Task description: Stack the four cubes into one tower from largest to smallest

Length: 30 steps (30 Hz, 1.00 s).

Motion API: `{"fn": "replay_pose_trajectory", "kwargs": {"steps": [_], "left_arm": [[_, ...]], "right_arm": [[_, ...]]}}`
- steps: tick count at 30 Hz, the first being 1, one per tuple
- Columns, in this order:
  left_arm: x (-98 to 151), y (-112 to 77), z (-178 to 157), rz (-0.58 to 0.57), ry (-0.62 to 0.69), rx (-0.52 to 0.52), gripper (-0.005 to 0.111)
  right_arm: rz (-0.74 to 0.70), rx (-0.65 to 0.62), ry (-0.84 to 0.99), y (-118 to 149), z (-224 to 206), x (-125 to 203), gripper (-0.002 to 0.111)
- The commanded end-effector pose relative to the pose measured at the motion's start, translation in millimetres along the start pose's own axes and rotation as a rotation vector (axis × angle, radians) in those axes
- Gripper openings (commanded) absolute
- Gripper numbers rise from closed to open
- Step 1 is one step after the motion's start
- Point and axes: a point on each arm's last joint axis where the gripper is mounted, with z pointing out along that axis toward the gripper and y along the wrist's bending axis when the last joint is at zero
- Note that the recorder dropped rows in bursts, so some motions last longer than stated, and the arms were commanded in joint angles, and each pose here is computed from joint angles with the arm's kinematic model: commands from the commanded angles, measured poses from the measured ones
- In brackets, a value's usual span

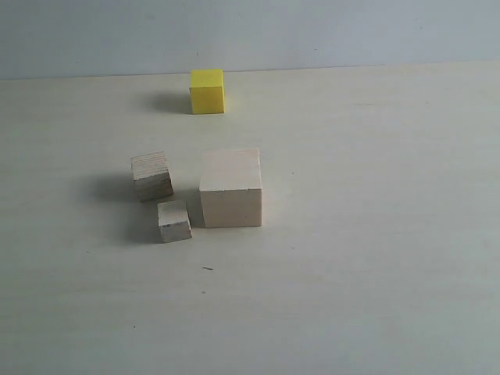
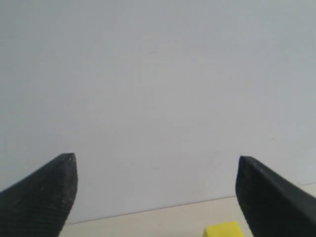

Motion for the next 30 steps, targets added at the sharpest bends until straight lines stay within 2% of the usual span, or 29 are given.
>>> {"fn": "replay_pose_trajectory", "kwargs": {"steps": [1, 5, 9, 17, 22, 26, 30], "left_arm": [[-8.8, -19.0, 30.3, -0.006, 0.036, 0.064, 0.084], [-13.3, -34.9, 54.0, -0.068, 0.056, 0.12, 0.083], [-10.3, -50.4, 83.7, -0.05, 0.141, 0.178, 0.083], [-2.6, -55.0, 128.7, -0.097, 0.236, 0.188, 0.083], [13.8, -61.3, 145.1, -0.07, 0.313, 0.188, 0.083], [27.2, -74.6, 148.4, -0.04, 0.377, 0.2, 0.083], [36.0, -88.9, 153.1, -0.007, 0.38, 0.212, 0.083]], "right_arm": [[-0.002, 0.008, -0.005, -1.0, -1.1, 0.7, 0.0], [-0.004, 0.014, 0.016, -1.6, -1.1, 2.6, 0.0], [-0.012, 0.026, 0.039, -2.7, -1.2, 4.6, 0.0], [-0.018, 0.038, 0.067, -3.8, -1.4, 7.2, 0.0], [-0.018, 0.039, 0.075, -4.0, -1.4, 7.9, 0.0], [-0.015, 0.038, 0.084, -3.8, -1.5, 8.8, 0.0], [0.0, 0.036, 0.09, -3.6, -1.5, 9.3, 0.0]]}}
